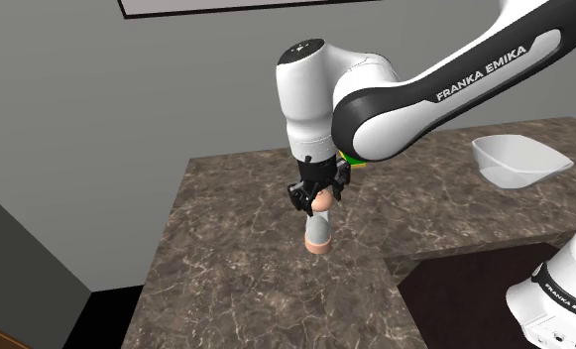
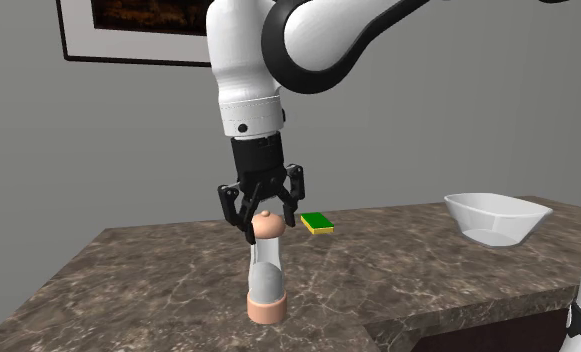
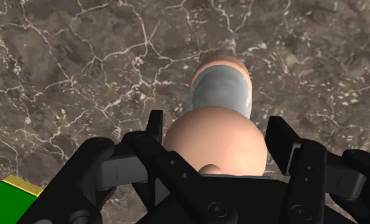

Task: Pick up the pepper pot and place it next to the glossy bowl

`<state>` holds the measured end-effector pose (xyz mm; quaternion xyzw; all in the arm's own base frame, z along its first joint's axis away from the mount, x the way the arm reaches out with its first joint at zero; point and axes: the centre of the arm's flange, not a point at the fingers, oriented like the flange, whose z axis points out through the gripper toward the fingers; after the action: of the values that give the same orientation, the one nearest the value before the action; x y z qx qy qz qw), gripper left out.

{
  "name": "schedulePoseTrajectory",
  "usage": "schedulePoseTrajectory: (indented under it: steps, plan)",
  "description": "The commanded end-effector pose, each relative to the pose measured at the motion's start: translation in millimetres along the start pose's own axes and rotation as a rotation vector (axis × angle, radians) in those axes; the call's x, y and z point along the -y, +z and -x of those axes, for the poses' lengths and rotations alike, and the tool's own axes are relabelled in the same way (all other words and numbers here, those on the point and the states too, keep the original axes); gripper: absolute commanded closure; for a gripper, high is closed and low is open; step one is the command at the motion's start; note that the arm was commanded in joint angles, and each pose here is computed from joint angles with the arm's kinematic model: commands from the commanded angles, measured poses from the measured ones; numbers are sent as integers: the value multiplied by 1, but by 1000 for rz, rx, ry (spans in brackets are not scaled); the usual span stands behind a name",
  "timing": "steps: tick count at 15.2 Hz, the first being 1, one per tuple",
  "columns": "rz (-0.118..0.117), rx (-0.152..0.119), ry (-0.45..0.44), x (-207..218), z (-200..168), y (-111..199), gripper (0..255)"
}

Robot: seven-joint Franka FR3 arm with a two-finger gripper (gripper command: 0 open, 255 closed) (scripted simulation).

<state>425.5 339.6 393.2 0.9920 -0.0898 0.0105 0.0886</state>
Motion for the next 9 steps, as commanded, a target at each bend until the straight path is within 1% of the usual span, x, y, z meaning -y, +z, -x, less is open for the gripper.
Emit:
schedulePoseTrajectory:
  steps: [1, 3, 9]
  plan:
    - [0, 0, 0, 0, 0, 0, 255]
    - [0, 0, 0, 0, 0, 0, 255]
    - [0, 0, 0, -5, -1, -31, 255]
